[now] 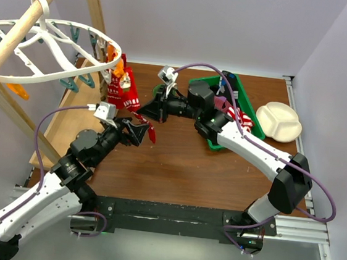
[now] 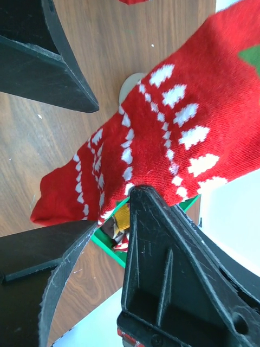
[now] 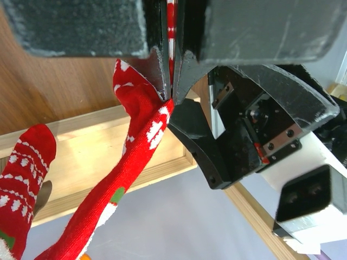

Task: Remove the socks clipped to the hanger
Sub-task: Remove the sock from the hanger.

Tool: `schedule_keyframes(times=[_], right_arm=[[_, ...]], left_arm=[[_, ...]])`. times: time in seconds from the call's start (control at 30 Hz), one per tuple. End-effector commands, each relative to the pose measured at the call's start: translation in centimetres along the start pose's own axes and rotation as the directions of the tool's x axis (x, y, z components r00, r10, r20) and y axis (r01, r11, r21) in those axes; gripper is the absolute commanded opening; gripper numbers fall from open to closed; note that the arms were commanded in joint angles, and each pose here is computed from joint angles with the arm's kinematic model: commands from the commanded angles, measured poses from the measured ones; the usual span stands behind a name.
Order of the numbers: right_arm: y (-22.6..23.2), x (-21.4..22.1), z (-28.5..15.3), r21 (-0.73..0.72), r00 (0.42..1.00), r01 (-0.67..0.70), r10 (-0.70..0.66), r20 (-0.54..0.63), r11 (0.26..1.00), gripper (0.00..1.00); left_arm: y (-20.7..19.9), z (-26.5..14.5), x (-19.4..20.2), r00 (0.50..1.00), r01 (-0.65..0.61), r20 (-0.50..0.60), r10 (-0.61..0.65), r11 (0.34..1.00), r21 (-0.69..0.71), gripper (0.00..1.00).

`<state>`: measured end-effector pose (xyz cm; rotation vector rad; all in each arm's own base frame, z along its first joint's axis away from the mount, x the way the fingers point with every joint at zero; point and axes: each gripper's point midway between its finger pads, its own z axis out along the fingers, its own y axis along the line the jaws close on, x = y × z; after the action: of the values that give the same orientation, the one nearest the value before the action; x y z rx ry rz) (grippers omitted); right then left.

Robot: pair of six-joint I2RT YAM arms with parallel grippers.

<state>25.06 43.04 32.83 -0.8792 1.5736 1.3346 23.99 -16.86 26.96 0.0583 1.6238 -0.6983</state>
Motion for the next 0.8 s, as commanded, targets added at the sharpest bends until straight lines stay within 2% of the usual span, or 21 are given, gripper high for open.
schedule_keyframes(times=[0.0, 0.07, 0.43, 0.53, 0.63, 0.73, 0.77], right_arm=[[1.5, -1.5, 0.0, -0.038, 0.999, 0.035, -0.034, 0.033, 0.999, 0.00], [1.8, -1.6, -0.1, -0.040, 0.999, 0.039, -0.037, 0.035, 0.998, 0.00], [3.1, -1.2, 0.5, -0.065, 0.999, 0.033, -0.032, 0.026, 0.997, 0.00], [3.3, -1.4, 0.5, -0.068, 0.999, 0.032, -0.030, 0.030, 0.997, 0.00], [3.5, -1.4, 0.8, -0.073, 0.999, 0.031, -0.029, 0.030, 0.997, 0.00], [3.5, -1.4, 1.2, -0.073, 0.999, 0.030, -0.028, 0.030, 0.997, 0.00], [3.5, -1.4, 1.3, -0.074, 0.999, 0.029, -0.027, 0.028, 0.997, 0.00]], left_arm=[[-0.1, 0.4, -1.1, 0.999, 0.006, 0.042, -0.006, 1.000, -0.002, 0.86], [0.3, 0.6, -0.7, 0.999, 0.002, 0.035, -0.001, 1.000, -0.021, 0.86], [1.5, 1.3, -2.6, 0.988, 0.057, 0.146, -0.043, 0.994, -0.095, 0.82], [1.9, 1.3, -2.5, 0.987, 0.062, 0.157, -0.045, 0.992, -0.106, 0.73], [2.1, 1.1, -2.5, 0.985, 0.067, 0.168, -0.048, 0.991, -0.112, 0.59], [2.3, 0.9, -2.7, 0.982, 0.066, 0.181, -0.044, 0.991, -0.118, 0.43], [2.2, 0.8, -2.8, 0.982, 0.063, 0.186, -0.041, 0.991, -0.115, 0.32]])
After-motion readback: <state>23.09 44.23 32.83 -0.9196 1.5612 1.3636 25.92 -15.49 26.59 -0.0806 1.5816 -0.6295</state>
